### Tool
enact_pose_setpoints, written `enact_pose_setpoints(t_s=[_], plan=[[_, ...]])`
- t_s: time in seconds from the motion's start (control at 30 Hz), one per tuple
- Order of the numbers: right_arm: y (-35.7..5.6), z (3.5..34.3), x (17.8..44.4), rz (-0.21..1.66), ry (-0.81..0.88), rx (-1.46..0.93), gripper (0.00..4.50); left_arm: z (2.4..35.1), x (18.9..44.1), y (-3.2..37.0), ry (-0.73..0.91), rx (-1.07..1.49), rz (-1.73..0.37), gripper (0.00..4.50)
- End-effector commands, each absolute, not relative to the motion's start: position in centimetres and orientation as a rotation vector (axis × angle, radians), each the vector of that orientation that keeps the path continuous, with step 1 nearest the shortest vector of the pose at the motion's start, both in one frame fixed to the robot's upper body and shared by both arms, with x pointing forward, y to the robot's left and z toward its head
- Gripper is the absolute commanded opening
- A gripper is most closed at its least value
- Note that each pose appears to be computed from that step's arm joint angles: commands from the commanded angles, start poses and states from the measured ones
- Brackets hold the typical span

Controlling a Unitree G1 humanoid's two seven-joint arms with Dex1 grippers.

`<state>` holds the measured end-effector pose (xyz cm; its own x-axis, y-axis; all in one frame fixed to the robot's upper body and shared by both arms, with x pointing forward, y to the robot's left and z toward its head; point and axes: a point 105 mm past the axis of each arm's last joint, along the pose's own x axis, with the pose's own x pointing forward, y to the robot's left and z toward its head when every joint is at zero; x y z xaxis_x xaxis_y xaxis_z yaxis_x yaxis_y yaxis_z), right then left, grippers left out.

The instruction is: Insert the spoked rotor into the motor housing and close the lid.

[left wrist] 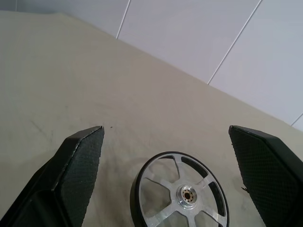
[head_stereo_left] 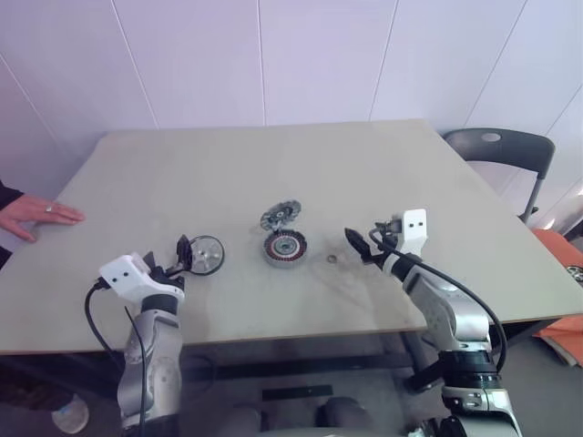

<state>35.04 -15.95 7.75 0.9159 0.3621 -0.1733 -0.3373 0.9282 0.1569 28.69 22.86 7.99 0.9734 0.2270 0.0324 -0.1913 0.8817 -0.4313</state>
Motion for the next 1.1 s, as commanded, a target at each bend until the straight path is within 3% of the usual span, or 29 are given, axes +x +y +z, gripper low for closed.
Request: enact_pose_setpoints(t_s=[0.03,1.1], plan=[[-16.00,9.13,35.36,0.367,0.143,0.091,4.47,9.59,28.76,22.74,-0.140,-0.424,0.200,4.50],[-16.04,9.64,34.97,0.381,0.143,0.068,4.47,9.23,28.57,22.20,-0.129,-0.442,0.204,4.50]])
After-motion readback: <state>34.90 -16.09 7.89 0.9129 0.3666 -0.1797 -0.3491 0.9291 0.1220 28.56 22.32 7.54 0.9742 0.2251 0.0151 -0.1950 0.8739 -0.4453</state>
